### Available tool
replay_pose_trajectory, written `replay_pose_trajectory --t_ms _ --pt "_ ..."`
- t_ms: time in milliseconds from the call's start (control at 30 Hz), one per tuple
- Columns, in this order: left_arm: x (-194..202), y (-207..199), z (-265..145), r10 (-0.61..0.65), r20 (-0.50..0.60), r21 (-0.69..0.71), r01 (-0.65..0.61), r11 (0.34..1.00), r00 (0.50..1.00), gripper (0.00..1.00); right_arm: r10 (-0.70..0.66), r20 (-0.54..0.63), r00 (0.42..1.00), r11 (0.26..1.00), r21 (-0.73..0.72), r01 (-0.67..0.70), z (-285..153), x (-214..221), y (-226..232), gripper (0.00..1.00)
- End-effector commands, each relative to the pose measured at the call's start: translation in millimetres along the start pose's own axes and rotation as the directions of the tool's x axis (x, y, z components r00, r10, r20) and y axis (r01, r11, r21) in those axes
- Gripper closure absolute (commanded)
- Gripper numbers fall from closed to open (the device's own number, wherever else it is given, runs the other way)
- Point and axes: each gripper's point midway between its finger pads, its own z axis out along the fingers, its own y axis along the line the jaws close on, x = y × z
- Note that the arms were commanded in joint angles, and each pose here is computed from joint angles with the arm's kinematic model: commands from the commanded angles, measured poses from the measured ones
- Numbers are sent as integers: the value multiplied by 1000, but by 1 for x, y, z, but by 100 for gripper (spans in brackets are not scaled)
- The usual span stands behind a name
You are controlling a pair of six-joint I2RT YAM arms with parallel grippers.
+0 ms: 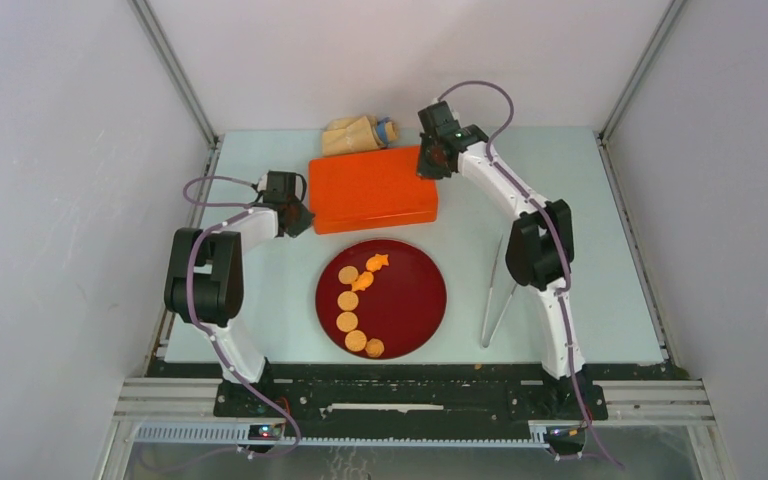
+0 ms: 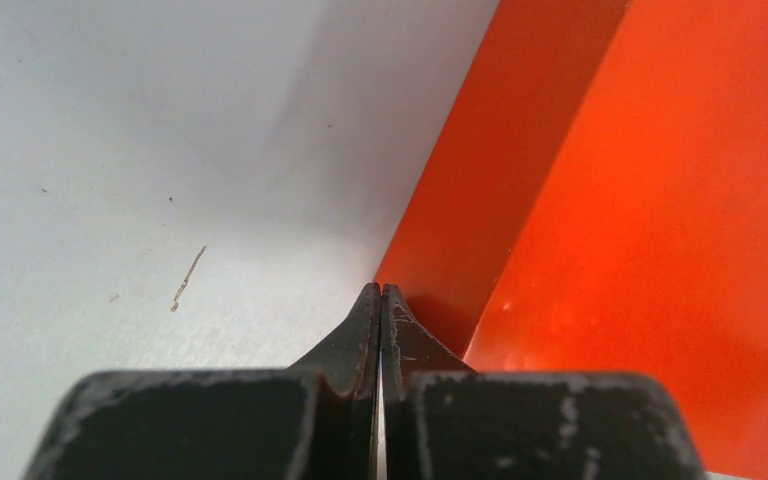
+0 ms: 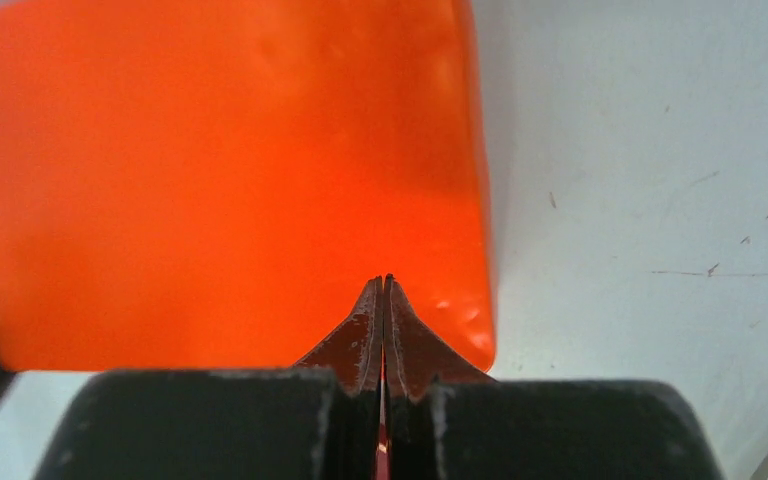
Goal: Pack the cookies
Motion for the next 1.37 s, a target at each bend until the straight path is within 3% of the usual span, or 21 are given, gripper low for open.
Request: replay_pose_trajectory --t_ms 0,167,400,567,600,733,900,1333 --pt "-29 -39 -22 9 79 125 -19 992 997 100 -24 -118 993 999 45 30 23 33 -23 100" --pt "-28 -39 -21 11 80 126 -21 992 997 100 -11 -140 990 999 37 16 29 35 -26 100" --pt "-38 -27 -39 -9 145 85 -3 996 989 100 -24 -43 999 998 -51 22 1 4 -8 100" --pt "-61 -17 -85 -8 306 39 -4 999 952 100 -47 99 994 990 -124 59 -37 -23 9 100" --pt "-72 -27 -116 3 378 75 -34 997 926 100 -76 172 982 987 -128 99 -59 -32 15 94" --pt "-74 -49 -156 74 471 100 -136 986 879 100 -93 276 957 987 -103 125 -93 -44 15 87" --pt "-75 -65 -186 100 528 115 -188 975 843 98 -72 291 954 992 -74 97 -106 -43 2 86" --pt "-73 -68 -185 104 517 116 -190 975 849 99 -43 242 969 998 -36 53 -93 -28 -23 84"
